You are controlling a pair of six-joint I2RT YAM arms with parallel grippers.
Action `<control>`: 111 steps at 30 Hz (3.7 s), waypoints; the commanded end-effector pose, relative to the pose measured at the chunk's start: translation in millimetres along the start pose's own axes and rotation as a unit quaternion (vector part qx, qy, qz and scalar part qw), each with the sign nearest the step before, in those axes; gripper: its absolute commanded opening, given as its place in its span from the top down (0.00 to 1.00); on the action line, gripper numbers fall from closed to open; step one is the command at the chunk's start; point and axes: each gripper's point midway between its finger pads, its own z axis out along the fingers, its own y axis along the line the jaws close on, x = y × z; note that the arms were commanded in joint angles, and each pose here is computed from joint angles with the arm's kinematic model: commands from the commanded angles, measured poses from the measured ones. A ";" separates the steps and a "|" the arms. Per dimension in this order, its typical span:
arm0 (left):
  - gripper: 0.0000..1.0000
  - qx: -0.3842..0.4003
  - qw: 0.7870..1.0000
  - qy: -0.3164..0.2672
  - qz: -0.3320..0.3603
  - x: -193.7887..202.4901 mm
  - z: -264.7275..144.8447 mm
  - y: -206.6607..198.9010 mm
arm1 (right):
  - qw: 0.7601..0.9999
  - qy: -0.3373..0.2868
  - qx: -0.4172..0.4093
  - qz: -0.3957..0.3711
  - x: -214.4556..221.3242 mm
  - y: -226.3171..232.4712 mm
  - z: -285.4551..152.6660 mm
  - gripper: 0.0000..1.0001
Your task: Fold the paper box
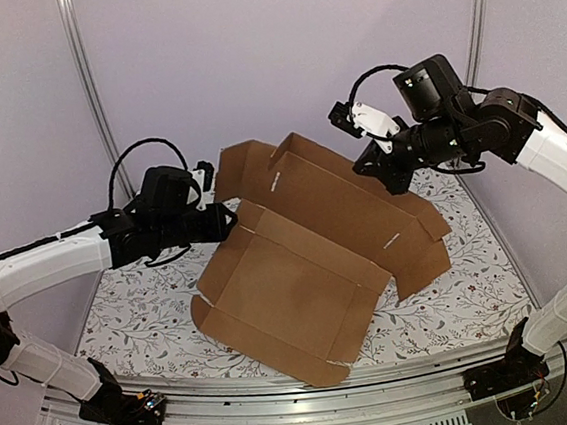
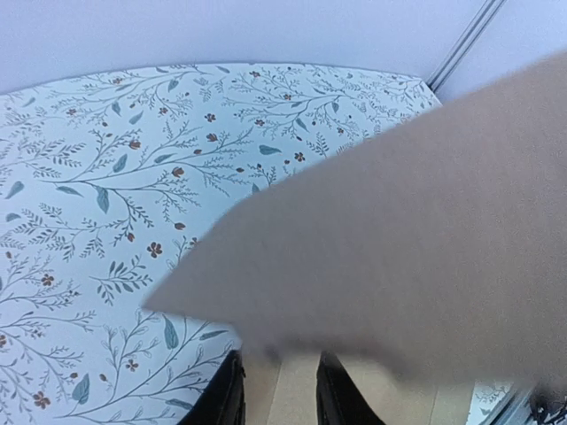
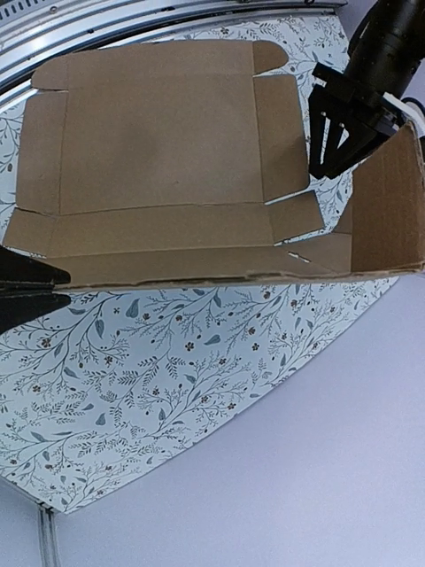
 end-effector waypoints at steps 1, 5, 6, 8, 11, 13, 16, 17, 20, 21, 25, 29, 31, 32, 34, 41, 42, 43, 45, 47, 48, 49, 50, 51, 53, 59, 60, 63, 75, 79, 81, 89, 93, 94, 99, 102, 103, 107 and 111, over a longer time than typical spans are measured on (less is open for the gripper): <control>0.74 -0.024 0.999 -0.042 0.015 -27.6 -7.7 1.2 | 0.999 -0.038 -0.006 0.025 -7.4 1.9 -14.5 1.00; 0.81 -0.030 0.998 -0.059 0.024 -39.2 -11.3 0.7 | 0.998 -0.054 -0.014 0.039 -4.9 6.1 -21.4 1.00; 0.85 -0.029 0.997 -0.061 0.026 -40.8 -11.2 -0.1 | 0.997 -0.058 -0.015 0.044 -4.6 6.4 -24.0 1.00; 0.91 -0.030 0.997 -0.064 0.029 -42.9 -11.2 -0.3 | 0.996 -0.067 -0.026 0.049 -5.5 10.8 -27.0 1.00; 0.98 -0.030 0.997 -0.066 0.032 -44.6 -11.3 -1.0 | 0.995 -0.080 -0.033 0.058 -6.7 13.2 -34.3 1.00; 1.00 -0.032 0.997 -0.067 0.034 -44.8 -11.0 -0.4 | 0.994 -0.087 -0.032 0.063 -7.7 13.0 -38.3 1.00; 1.00 -0.032 0.997 -0.067 0.036 -43.7 -10.5 0.2 | 0.992 -0.098 -0.038 0.071 -9.9 14.5 -45.2 1.00; 1.00 -0.032 0.997 -0.067 0.036 -43.7 -10.3 0.1 | 0.991 -0.102 -0.038 0.072 -10.5 14.8 -46.8 1.00; 1.00 -0.032 0.996 -0.068 0.037 -43.4 -9.9 0.3 | 0.990 -0.110 -0.041 0.079 -11.2 15.4 -52.2 1.00; 1.00 -0.030 0.997 -0.069 0.037 -44.1 -10.1 -0.6 | 0.989 -0.113 -0.042 0.080 -11.7 15.6 -53.9 1.00; 1.00 -0.017 0.997 -0.069 0.036 -45.3 -11.0 -5.3 | 0.989 -0.116 -0.044 0.085 -10.8 16.4 -56.2 1.00; 1.00 0.013 0.997 -0.066 0.033 -44.8 -12.8 -15.5 | 0.989 -0.114 -0.035 0.090 -8.9 13.7 -54.2 1.00; 1.00 0.031 0.997 -0.063 0.033 -44.2 -13.5 -22.2 | 0.989 -0.113 -0.031 0.096 -9.2 12.3 -51.6 1.00; 1.00 0.043 0.997 -0.061 0.031 -43.7 -13.8 -26.3 | 0.988 -0.113 -0.029 0.099 -9.6 11.2 -50.3 1.00; 1.00 0.061 0.996 -0.058 0.028 -43.2 -14.5 -32.6 | 0.988 -0.113 -0.028 0.103 -10.9 10.7 -47.9 1.00; 1.00 0.090 0.995 -0.036 0.022 -33.9 -8.0 -43.0 | 0.986 -0.116 -0.032 0.114 -15.3 11.3 -40.0 1.00; 1.00 0.093 0.995 -0.034 0.020 -33.5 -7.2 -44.2 | 0.986 -0.116 -0.032 0.115 -15.6 11.0 -39.2 1.00; 1.00 0.098 0.995 -0.030 0.019 -31.4 -5.5 -46.2 | 0.986 -0.117 -0.032 0.116 -15.9 10.4 -38.7 1.00; 1.00 0.110 0.994 -0.021 0.018 -27.9 -3.8 -51.0 | 0.986 -0.116 -0.028 0.118 -16.3 9.5 -37.0 1.00; 1.00 0.116 0.993 -0.016 0.016 -25.6 -2.1 -53.5 | 0.986 -0.116 -0.026 0.121 -16.4 8.4 -35.2 1.00; 1.00 0.118 0.993 -0.013 0.014 -23.9 -1.1 -54.6 | 0.985 -0.115 -0.024 0.122 -16.3 7.5 -34.5 1.00; 1.00 0.122 0.992 -0.010 0.013 -22.1 -0.2 -56.2 | 0.986 -0.115 -0.022 0.123 -16.2 7.2 -34.2 1.00; 1.00 0.124 0.992 -0.007 0.012 -20.0 1.0 -57.4 | 0.985 -0.115 -0.021 0.124 -16.4 6.7 -33.7 1.00; 1.00 0.125 0.992 -0.004 0.012 -17.8 2.5 -58.2 | 0.985 -0.116 -0.019 0.125 -16.9 5.9 -34.2 1.00; 1.00 0.126 0.992 0.002 0.011 -13.4 4.9 -59.5 | 0.985 -0.117 -0.017 0.127 -17.3 4.5 -34.1 1.00; 1.00 0.140 0.990 0.017 0.009 -3.0 10.4 -71.1 | 0.984 -0.115 0.002 0.134 -16.7 -2.1 -31.7 1.00; 1.00 0.142 0.990 0.019 0.011 -1.4 11.1 -73.6 | 0.984 -0.114 0.003 0.134 -16.4 -2.0 -30.8 1.00; 1.00 0.143 0.989 0.026 0.012 4.9 15.5 -77.6 | 0.984 -0.115 0.004 0.137 -17.2 -2.7 -29.7 1.00; 1.00 0.139 0.990 0.033 0.020 9.8 26.3 -82.5 | 0.983 -0.118 0.005 0.139 -17.7 -3.1 -30.8 1.00; 1.00 0.120 0.992 0.019 0.030 -0.3 16.4 -76.4 | 0.984 -0.111 0.019 0.137 -13.4 -6.9 -30.8 1.00; 1.00 0.103 0.994 0.013 0.037 -4.0 9.7 -69.7 | 0.985 -0.106 0.027 0.137 -10.1 -8.8 -29.9 1.00; 0.92 0.022 0.998 -0.031 0.053 -18.7 -29.2 -31.4 | 0.986 -0.093 0.043 0.134 -0.1 -11.9 -28.9 1.00; 0.91 0.012 0.998 -0.050 0.047 -23.6 -47.7 -22.9 | 0.984 -0.097 0.039 0.143 0.6 -10.6 -27.5 1.00; 0.91 0.015 0.998 -0.053 0.043 -23.8 -50.7 -22.7 | 0.982 -0.100 0.044 0.151 0.5 -12.8 -28.3 1.00; 0.90 0.036 0.998 -0.052 0.032 -18.0 -56.9 -25.4 | 0.973 -0.114 0.062 0.193 -4.8 -23.4 -36.4 1.00; 0.90 0.040 0.998 -0.046 0.032 -13.6 -55.0 -26.1 | 0.968 -0.120 0.068 0.210 -8.3 -31.7 -45.2 1.00; 0.89 0.041 0.998 -0.045 0.032 -12.6 -53.9 -26.0 | 0.968 -0.121 0.065 0.212 -9.7 -32.4 -47.7 1.00; 0.88 0.039 0.997 -0.056 0.033 -18.6 -49.0 -27.8 | 0.970 -0.118 0.040 0.207 -14.5 -26.3 -54.2 1.00; 0.88 0.039 0.996 -0.066 0.038 -32.2 -42.0 -34.5 | 0.969 -0.127 0.013 0.213 -18.5 -19.5 -61.4 1.00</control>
